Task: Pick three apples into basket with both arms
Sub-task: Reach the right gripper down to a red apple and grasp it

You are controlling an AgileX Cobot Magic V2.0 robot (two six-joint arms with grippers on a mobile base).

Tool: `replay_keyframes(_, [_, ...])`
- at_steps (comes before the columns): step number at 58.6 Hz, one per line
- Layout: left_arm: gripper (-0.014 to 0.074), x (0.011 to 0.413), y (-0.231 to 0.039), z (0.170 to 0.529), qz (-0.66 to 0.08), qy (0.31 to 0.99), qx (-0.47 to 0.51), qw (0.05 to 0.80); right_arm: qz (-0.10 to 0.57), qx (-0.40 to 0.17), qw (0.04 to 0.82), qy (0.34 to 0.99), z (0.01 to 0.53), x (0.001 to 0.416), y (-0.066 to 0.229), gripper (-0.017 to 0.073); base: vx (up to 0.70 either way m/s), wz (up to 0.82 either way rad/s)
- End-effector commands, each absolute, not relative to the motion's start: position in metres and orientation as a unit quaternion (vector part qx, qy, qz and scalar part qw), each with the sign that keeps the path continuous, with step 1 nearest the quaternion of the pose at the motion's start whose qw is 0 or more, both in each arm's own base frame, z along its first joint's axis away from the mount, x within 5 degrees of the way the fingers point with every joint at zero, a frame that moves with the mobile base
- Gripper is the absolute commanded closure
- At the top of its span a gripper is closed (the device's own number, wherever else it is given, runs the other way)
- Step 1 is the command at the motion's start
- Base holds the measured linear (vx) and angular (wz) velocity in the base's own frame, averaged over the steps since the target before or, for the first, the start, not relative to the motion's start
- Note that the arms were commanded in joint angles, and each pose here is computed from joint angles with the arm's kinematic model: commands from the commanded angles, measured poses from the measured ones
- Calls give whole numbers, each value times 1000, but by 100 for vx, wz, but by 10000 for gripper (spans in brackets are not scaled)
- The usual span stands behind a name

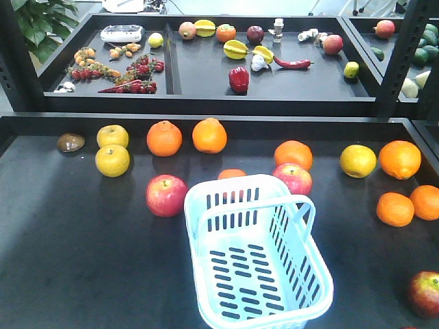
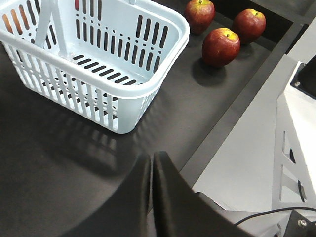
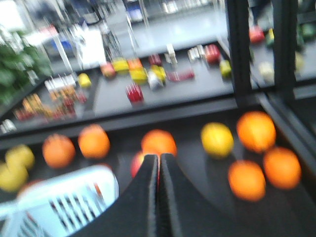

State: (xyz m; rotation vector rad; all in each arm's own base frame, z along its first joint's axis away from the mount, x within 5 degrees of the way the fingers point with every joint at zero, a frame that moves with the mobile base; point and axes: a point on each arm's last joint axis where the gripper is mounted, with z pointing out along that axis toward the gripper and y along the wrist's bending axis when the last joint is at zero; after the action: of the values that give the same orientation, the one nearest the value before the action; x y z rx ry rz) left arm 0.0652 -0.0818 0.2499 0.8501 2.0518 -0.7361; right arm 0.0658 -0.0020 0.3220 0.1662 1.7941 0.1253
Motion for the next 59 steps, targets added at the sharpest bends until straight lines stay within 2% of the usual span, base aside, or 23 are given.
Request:
replay_keyframes(1, [599,69,-83,261,-306,800,308,415,36,89,566,819,322,79,-4,563,0,0])
replay_keyframes(9, [599,69,-83,261,-306,800,308,415,-27,90,447,890,315,106,-9,537,0,0])
replay_keyframes(15, [599,69,-83,261,-306,800,308,415,-62,78,368,924,318,129,-11,445,0,0])
replay_keyframes(21, [599,69,-83,261,-306,800,308,415,-83,68,282,953,310,153,-11,266,0,0])
replay_keyframes(30, [599,69,-83,261,-306,800,308,415,-104,61,155,981,275,184,-10,-68,0,0])
replay_keyframes(34, [599,69,-83,261,-306,800,308,415,-111,52,113,986,261,195,-9,-168,0,0])
replay_keyframes(39, [599,69,-83,261,-306,800,308,415,-110,49,79,990,247,203,-8,-169,0,0])
replay_keyframes(48, [599,69,-83,261,-306,800,308,415,-95,48,85,991,238,214,-4,-154,0,0])
replay_keyframes(59, [599,69,-83,261,-306,800,308,415,-74,46,42,995,217,221,1,-138,0,0])
